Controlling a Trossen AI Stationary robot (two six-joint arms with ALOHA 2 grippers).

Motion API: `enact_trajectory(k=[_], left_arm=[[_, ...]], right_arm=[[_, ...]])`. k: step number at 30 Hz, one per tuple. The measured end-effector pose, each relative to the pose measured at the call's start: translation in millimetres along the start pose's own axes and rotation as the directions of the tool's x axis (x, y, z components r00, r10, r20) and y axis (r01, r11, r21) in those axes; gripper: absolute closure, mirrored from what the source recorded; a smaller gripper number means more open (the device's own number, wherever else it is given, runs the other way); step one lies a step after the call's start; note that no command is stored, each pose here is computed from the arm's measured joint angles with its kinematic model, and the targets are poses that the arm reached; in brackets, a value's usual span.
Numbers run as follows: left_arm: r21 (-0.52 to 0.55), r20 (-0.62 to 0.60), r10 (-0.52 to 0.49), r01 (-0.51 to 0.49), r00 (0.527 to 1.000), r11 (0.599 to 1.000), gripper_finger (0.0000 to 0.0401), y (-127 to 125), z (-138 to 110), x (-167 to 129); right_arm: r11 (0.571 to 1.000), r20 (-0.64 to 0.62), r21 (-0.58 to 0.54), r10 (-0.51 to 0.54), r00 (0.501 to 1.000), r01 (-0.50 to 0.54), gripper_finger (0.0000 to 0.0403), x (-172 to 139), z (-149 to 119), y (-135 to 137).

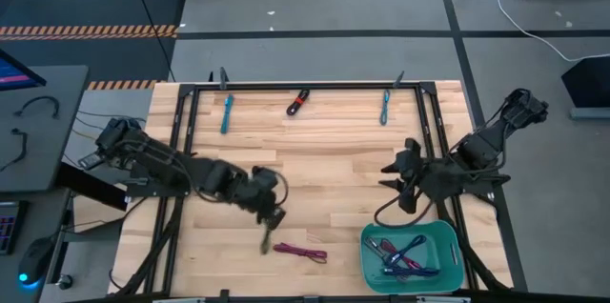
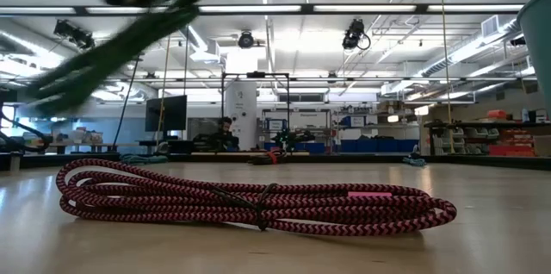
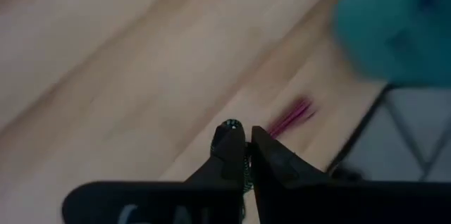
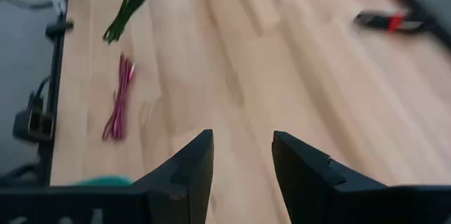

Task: Pick and place USB-C Cables
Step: Put the green charger cable into the green bin

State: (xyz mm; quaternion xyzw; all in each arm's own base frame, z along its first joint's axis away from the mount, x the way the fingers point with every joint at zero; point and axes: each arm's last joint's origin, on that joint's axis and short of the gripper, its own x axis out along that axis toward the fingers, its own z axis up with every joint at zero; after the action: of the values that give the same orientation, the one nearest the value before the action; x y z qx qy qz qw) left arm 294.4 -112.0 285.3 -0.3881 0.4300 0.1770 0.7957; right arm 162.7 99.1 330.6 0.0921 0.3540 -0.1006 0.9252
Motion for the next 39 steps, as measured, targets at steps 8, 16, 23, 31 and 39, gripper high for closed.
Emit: enact_trajectory(k=[8,16,23,31,39], left_arm=[[0.037,0.289,-0.225,0.224,0.930,0.974,0.0391,-14.4,51.4,-2.9],[0.123,0.515,-0.352,0.339,0.782,0.933,0.0390,-17.8,94.0,-14.4],[0.176,0.589,-0.403,0.376,0.700,0.910,0.0390,-18.6,109.9,-20.1],[0.189,0.583,-0.399,0.359,0.708,0.914,0.0388,-18.2,109.2,-19.4],[0.235,0.541,-0.341,0.251,0.769,0.939,0.0334,-12.4,105.2,-13.4]], right_arm=[[0.988,0.040,0.070,0.137,0.990,-0.139,0.0202,49.0,-18.7,3.3],[0.963,0.246,0.158,0.178,0.953,-0.220,0.0160,91.7,-15.9,2.5],[0.951,0.392,0.194,0.151,0.907,-0.242,0.0171,115.5,5.1,1.0],[0.940,0.427,0.173,0.197,0.882,-0.294,0.0292,104.8,11.2,-2.3],[0.910,0.319,0.236,0.259,0.912,-0.341,0.0372,49.4,8.5,-7.4]])
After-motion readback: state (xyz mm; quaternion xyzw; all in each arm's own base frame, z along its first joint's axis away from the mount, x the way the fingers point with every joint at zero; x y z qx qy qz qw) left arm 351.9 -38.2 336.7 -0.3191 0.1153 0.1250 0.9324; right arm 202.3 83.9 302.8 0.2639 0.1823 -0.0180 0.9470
